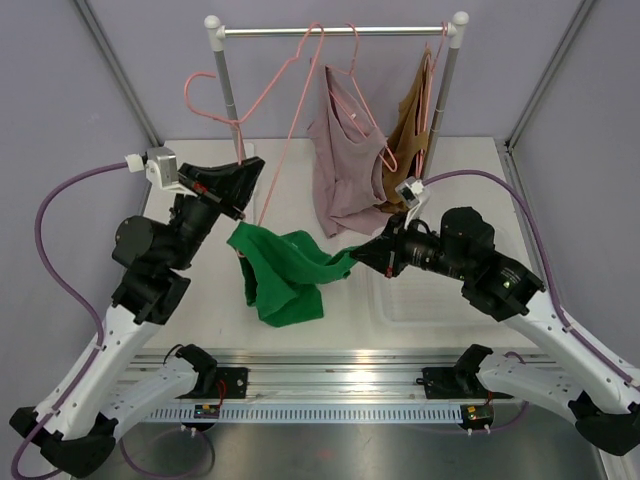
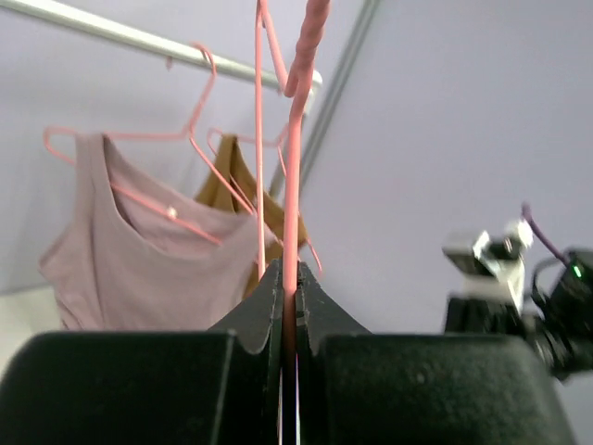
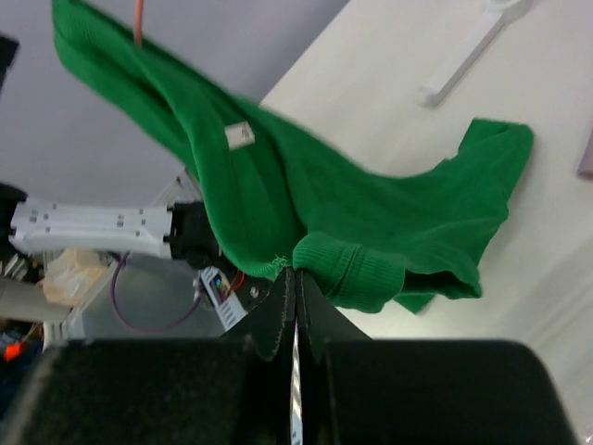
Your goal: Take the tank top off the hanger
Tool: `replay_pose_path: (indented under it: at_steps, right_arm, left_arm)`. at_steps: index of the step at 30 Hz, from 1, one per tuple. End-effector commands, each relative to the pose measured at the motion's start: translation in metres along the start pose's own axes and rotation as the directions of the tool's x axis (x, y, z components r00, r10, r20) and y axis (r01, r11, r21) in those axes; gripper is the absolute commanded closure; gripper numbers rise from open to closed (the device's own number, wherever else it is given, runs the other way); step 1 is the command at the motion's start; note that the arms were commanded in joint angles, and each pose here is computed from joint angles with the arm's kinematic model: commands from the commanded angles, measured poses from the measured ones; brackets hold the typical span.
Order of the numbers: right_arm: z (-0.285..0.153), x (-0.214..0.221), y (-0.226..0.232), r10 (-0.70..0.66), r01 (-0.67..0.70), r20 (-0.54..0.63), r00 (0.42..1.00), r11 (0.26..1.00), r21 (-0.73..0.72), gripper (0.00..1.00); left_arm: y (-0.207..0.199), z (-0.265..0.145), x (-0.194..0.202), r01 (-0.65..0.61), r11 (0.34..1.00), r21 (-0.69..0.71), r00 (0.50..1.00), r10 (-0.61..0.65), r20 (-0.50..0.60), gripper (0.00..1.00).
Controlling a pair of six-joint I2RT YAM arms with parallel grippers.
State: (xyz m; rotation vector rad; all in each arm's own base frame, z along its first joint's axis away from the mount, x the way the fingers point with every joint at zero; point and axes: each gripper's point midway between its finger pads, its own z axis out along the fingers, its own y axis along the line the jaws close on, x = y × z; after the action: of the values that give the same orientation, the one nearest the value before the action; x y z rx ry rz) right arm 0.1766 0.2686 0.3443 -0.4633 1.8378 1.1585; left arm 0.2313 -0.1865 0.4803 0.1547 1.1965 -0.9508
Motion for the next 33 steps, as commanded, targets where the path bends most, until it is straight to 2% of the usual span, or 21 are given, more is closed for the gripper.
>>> replay_pose_path:
  at_steps: [1,5,7,11,13,14,15,16,17,19,20,21,22,23,24,25,26,28,29,30,33]
  right_arm:
    - [-0.015,0.025,0.019,-0.019,0.009,-0.129,0.991,0.997,-0.078,1.0]
    - [-0.013,0.044,0.052,-0.084,0.036,-0.185,0.979,0.968,-0.248,1.0]
    - [-0.005,0.048,0.054,-0.104,0.052,-0.195,0.975,0.965,-0.257,1.0]
    - [0.01,0.051,0.055,-0.126,0.067,-0.208,0.97,0.961,-0.269,1.0]
    - [0.02,0.049,0.04,-0.115,0.077,-0.206,0.972,0.98,-0.183,1.0]
    - [0.021,0.051,0.034,-0.109,0.078,-0.213,0.971,0.986,-0.148,1.0]
    - [0.027,0.052,0.023,-0.1,0.083,-0.214,0.972,0.993,-0.088,1.0]
    - [0.03,0.057,0.018,-0.098,0.083,-0.229,0.969,0.994,-0.071,1.0]
    - [0.034,0.062,0.015,-0.096,0.083,-0.245,0.965,0.995,-0.063,1.0]
    - [0.05,0.08,0.01,-0.083,0.074,-0.289,0.954,0.996,-0.041,1.0]
    - [0.063,0.09,0.008,-0.084,0.076,-0.315,0.945,0.996,-0.036,0.99]
    - [0.071,0.095,0.004,-0.086,0.088,-0.318,0.944,0.996,-0.009,0.89]
    - [0.078,0.098,0.005,-0.094,0.099,-0.32,0.943,0.995,0.0,0.87]
    - [0.091,0.113,0.007,-0.104,0.11,-0.348,0.932,0.994,-0.003,0.73]
    - [0.098,0.115,0.003,-0.101,0.119,-0.345,0.933,0.992,0.03,0.55]
    - [0.104,0.119,0.001,-0.102,0.129,-0.352,0.93,0.99,0.053,0.25]
    - [0.11,0.123,-0.001,-0.106,0.147,-0.368,0.924,0.986,0.083,0.01]
    - [0.115,0.108,-0.019,-0.096,0.169,-0.317,0.944,0.962,0.212,0.0]
    - [0.113,0.106,-0.025,-0.095,0.178,-0.314,0.945,0.953,0.246,0.01]
    - [0.11,0.095,-0.03,-0.103,0.187,-0.281,0.954,0.939,0.289,0.01]
    - [0.092,0.075,-0.036,-0.11,0.184,-0.218,0.97,0.917,0.353,0.01]
  left_arm:
    - [-0.006,0.013,-0.072,-0.091,0.995,-0.047,0.969,0.1,0.224,1.0]
    - [0.009,0.013,-0.071,-0.11,0.988,-0.112,0.959,0.135,0.248,0.95]
    - [0.017,0.015,-0.055,-0.14,0.982,-0.126,0.965,0.164,0.206,1.0]
    - [0.028,0.014,-0.02,-0.175,0.979,-0.1,0.963,0.192,0.187,1.0]
    - [0.043,0.013,-0.02,-0.156,0.969,-0.189,0.968,0.188,0.164,1.0]
    - [0.057,0.009,-0.006,-0.146,0.956,-0.255,0.981,0.173,0.089,1.0]
    - [0.071,0.0,-0.011,-0.122,0.93,-0.346,0.983,0.162,0.09,1.0]
    - [0.072,-0.004,-0.017,-0.085,0.923,-0.376,0.987,0.129,0.093,1.0]
    - [0.08,-0.013,-0.003,-0.092,0.905,-0.416,0.994,0.111,0.022,1.0]
    - [0.082,-0.027,0.0,-0.064,0.89,-0.452,0.998,0.07,-0.004,1.0]
    - [0.087,-0.036,0.012,-0.075,0.877,-0.474,0.997,0.054,-0.058,1.0]
    - [0.087,-0.041,0.014,-0.072,0.874,-0.48,0.996,0.041,-0.075,1.0]
    - [0.089,-0.045,0.021,-0.068,0.868,-0.493,0.995,0.022,-0.099,1.0]
    - [0.093,-0.052,0.03,-0.085,0.854,-0.513,0.989,0.01,-0.147,1.0]
    - [0.098,-0.056,0.034,-0.096,0.839,-0.536,0.986,0.005,-0.169,1.0]
    - [0.101,-0.058,0.04,-0.108,0.827,-0.552,0.98,-0.004,-0.197,1.0]
    - [0.103,-0.059,0.042,-0.126,0.818,-0.561,0.974,-0.005,-0.225,1.0]
    - [0.107,-0.049,0.052,-0.176,0.815,-0.552,0.954,0.004,-0.298,1.0]
    - [0.109,-0.049,0.058,-0.202,0.808,-0.553,0.939,0.0,-0.343,1.0]
    - [0.1,-0.037,0.045,-0.199,0.822,-0.534,0.941,0.007,-0.339,1.0]
    - [0.109,-0.017,0.059,-0.268,0.804,-0.531,0.896,0.006,-0.443,1.0]
